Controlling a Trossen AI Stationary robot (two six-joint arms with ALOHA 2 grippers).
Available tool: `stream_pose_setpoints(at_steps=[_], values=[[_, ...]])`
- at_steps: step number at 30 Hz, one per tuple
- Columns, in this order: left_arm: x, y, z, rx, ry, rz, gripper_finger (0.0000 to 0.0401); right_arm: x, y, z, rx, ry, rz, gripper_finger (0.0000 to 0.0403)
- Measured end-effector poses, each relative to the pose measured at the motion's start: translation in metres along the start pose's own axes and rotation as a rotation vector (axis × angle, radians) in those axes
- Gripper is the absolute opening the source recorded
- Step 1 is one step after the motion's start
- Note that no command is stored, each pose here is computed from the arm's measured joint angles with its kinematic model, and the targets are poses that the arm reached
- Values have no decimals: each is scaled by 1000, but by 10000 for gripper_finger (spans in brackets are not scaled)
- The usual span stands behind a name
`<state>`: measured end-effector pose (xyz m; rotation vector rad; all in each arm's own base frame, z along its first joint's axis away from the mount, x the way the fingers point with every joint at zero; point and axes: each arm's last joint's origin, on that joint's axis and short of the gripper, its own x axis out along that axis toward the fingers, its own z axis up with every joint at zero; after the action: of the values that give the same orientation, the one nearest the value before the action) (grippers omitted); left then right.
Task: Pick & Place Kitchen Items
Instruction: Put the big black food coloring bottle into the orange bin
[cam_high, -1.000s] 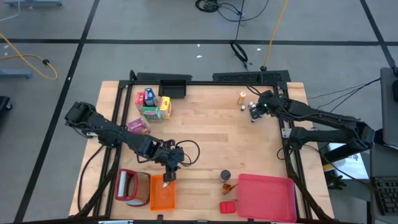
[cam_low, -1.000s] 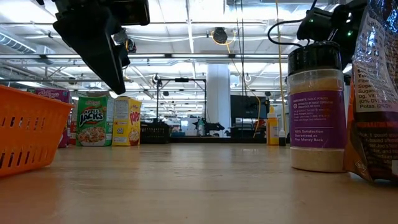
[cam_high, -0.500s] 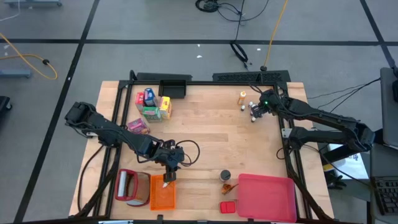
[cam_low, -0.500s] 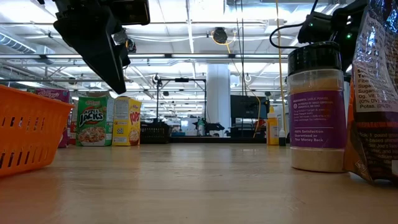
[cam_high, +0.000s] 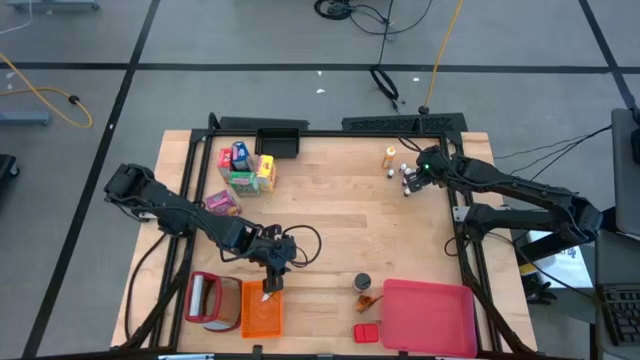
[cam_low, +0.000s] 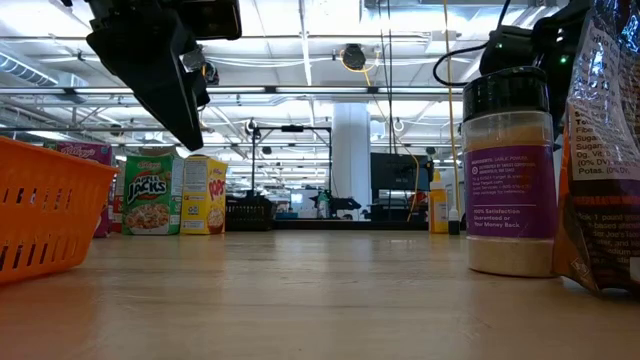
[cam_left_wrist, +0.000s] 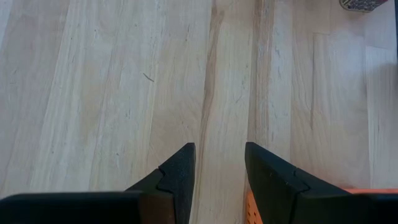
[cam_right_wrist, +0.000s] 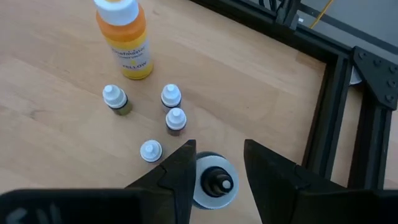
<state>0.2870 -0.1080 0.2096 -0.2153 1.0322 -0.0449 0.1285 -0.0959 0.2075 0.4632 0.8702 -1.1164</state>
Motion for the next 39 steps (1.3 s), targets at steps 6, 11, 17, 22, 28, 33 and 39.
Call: stream_pose_setpoints(at_steps=[6,11,17,22,28,33,39], values=[[0,0,0,1,0,0,141,6,4,0,-13,42,19,130],[0,0,0,1,0,0,141,9,5,0,-25,56,12,130],[0,0,0,1,0,0,141,10,6,-1,-39,62,18,130],[0,0,0,0,0,0,141,9,5,-3,-48,84,9,130],[0,0,0,-2,0,0,141,9,4,-4,-54,101,5,130],[0,0,0,-2,0,0,141,9,3,-6,-61,114,-2,130],[0,0,0,-2,1,0,141,9,2,-7,-58,127,-9,114]])
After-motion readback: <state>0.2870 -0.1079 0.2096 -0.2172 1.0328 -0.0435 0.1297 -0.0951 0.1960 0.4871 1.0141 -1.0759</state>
